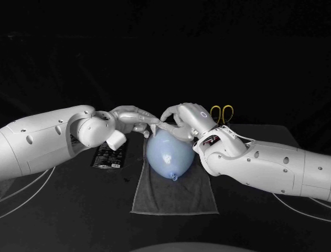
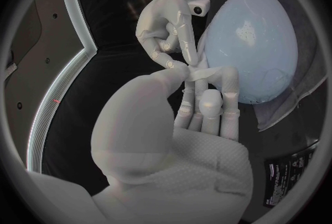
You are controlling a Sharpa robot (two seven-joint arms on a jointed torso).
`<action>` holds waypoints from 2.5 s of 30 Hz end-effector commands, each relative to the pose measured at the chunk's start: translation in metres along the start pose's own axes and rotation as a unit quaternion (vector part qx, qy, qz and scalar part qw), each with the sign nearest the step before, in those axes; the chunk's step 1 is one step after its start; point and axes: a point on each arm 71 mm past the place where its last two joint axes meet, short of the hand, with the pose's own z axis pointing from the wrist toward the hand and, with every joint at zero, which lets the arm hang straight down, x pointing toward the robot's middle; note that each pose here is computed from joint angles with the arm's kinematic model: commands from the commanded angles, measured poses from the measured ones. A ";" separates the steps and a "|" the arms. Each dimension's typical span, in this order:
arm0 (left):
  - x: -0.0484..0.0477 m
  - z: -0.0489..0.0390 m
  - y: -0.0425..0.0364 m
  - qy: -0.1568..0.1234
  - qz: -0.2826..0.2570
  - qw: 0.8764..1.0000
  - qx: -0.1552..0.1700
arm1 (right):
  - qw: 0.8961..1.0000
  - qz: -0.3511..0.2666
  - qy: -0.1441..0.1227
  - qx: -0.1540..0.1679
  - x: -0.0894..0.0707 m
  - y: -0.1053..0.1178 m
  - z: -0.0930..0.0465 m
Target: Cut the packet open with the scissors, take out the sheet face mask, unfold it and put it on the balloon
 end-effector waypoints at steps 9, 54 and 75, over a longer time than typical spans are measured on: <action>0.0005 0.0005 -0.0042 0.002 0.005 1.000 0.020 | 1.000 -0.002 0.012 -0.006 0.001 0.000 -0.001; 0.0120 0.0024 -0.0050 0.035 -0.025 0.999 0.015 | 1.000 -0.003 -0.006 -0.004 -0.004 0.006 -0.001; 0.0111 0.0036 -0.0060 0.014 -0.040 0.999 0.019 | 1.000 -0.002 -0.003 -0.008 -0.003 0.007 -0.002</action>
